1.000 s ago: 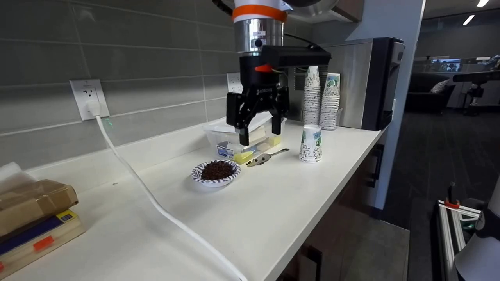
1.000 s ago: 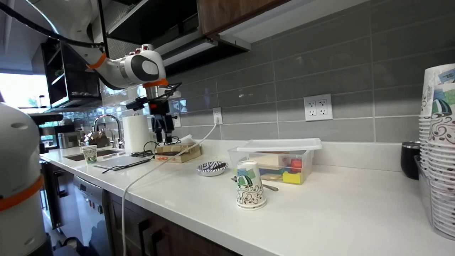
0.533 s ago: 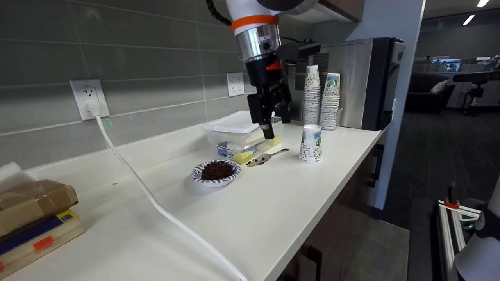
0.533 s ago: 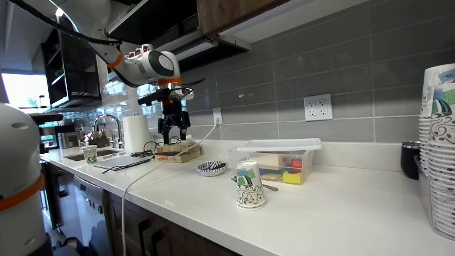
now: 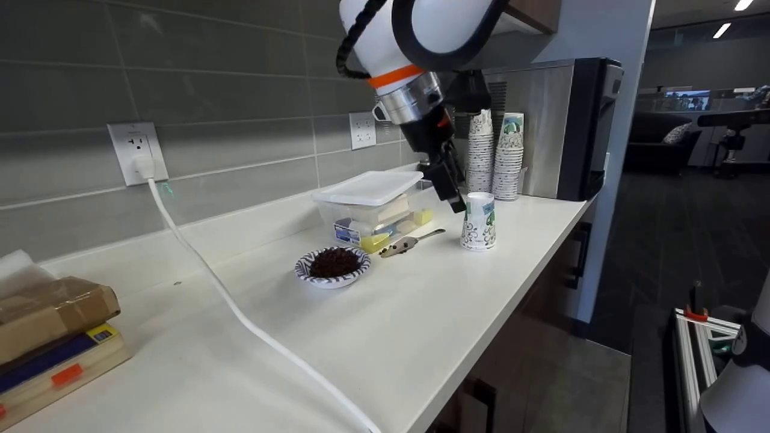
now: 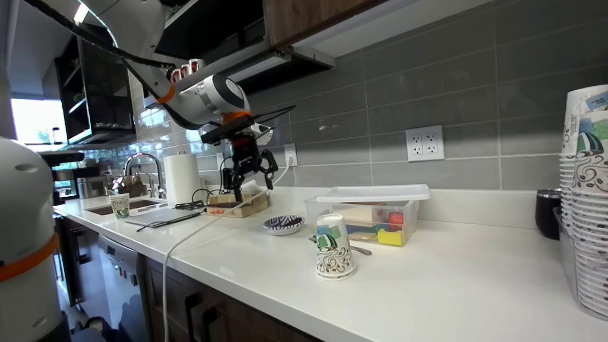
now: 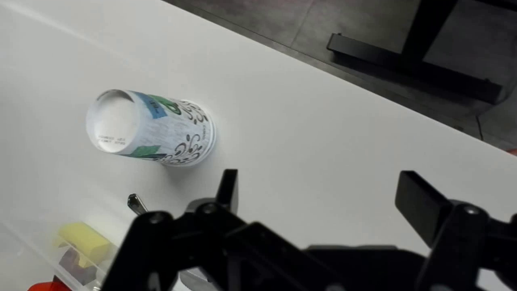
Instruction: Flip the cup over
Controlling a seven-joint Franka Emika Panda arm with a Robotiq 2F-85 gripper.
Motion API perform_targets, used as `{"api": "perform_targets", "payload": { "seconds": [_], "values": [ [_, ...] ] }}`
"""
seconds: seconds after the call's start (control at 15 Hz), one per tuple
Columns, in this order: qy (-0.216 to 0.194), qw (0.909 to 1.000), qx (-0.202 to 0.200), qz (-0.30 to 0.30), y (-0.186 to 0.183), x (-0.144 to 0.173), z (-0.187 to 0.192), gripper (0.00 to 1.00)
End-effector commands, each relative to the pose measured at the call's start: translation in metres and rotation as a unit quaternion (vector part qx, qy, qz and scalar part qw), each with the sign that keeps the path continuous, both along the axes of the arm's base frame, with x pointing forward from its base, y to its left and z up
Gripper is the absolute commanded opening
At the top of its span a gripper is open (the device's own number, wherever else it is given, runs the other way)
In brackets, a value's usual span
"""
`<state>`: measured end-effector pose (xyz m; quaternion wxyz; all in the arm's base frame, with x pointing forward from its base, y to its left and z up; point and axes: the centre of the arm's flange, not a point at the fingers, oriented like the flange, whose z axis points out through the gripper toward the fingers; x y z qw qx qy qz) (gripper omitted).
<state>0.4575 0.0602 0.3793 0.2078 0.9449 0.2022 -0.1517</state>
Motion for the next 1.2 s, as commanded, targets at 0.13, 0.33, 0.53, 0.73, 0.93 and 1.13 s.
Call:
{"api": "perform_targets", "payload": {
  "seconds": [0.13,0.33,0.53,0.73,0.93,1.13],
  "values": [
    [0.028,0.9896,-0.066,0.125,-0.02,0.007,-0.031,1.0],
    [0.035,0.984,-0.067,0.162,-0.018,0.011,-0.053,1.0],
    [0.038,0.9809,-0.069,0.178,-0.018,0.014,-0.075,1.0],
    [0.047,0.9781,-0.069,0.19,-0.022,0.018,-0.097,1.0],
    [0.068,0.977,-0.071,0.189,-0.031,0.026,-0.118,1.0],
    [0.079,0.9775,-0.072,0.182,-0.039,0.032,-0.139,1.0]
  ]
}}
